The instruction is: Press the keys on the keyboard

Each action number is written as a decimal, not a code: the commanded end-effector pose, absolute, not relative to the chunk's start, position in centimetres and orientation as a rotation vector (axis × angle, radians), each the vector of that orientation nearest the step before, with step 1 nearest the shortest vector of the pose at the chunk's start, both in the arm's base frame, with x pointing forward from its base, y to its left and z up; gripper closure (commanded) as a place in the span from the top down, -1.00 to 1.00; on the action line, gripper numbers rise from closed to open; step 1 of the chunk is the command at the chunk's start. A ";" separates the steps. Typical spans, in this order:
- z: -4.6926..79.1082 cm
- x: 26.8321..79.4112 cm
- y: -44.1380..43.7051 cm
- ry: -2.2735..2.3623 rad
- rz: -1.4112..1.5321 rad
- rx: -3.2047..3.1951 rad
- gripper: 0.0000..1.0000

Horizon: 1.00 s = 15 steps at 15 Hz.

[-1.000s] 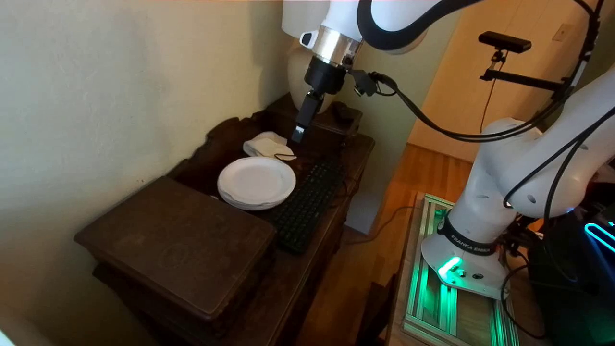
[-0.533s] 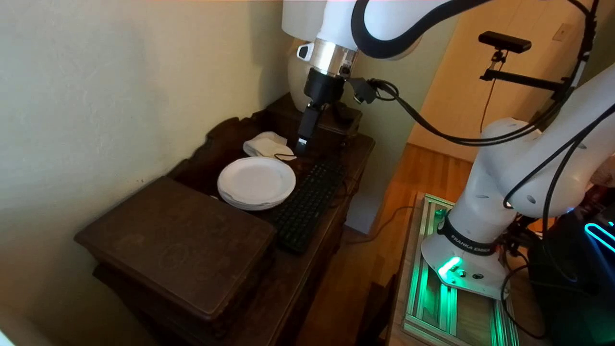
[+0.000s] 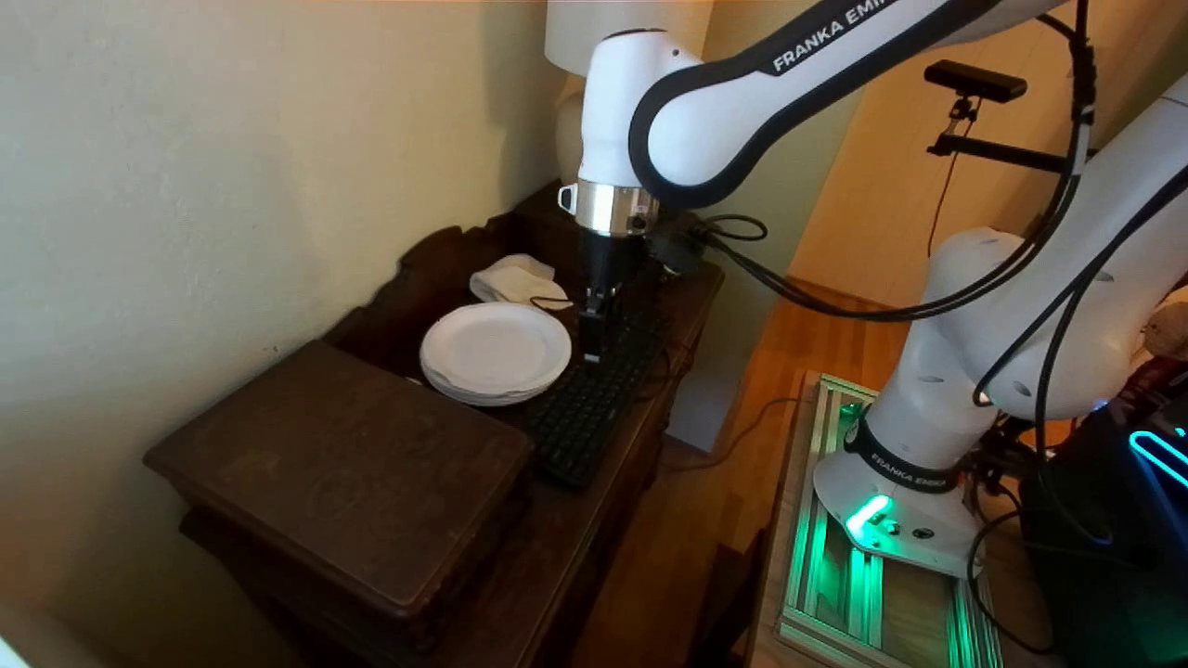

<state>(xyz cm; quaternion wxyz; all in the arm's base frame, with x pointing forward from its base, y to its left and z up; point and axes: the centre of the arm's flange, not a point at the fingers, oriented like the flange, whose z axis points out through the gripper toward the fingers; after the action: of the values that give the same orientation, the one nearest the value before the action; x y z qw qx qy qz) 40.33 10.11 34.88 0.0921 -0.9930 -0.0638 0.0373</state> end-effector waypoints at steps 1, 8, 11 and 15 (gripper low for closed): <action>30.9 40.9 10.7 -0.106 0.153 -2.976 -0.41; 28.0 41.3 11.3 -0.058 0.133 -2.994 -0.88; 26.8 41.7 11.4 -0.054 0.112 -2.999 -0.98; 25.1 42.0 11.8 -0.029 0.137 -3.006 -0.97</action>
<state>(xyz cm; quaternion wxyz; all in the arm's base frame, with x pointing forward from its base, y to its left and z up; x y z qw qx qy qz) 41.71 11.38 26.68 0.0694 -0.9967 -0.0180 0.0375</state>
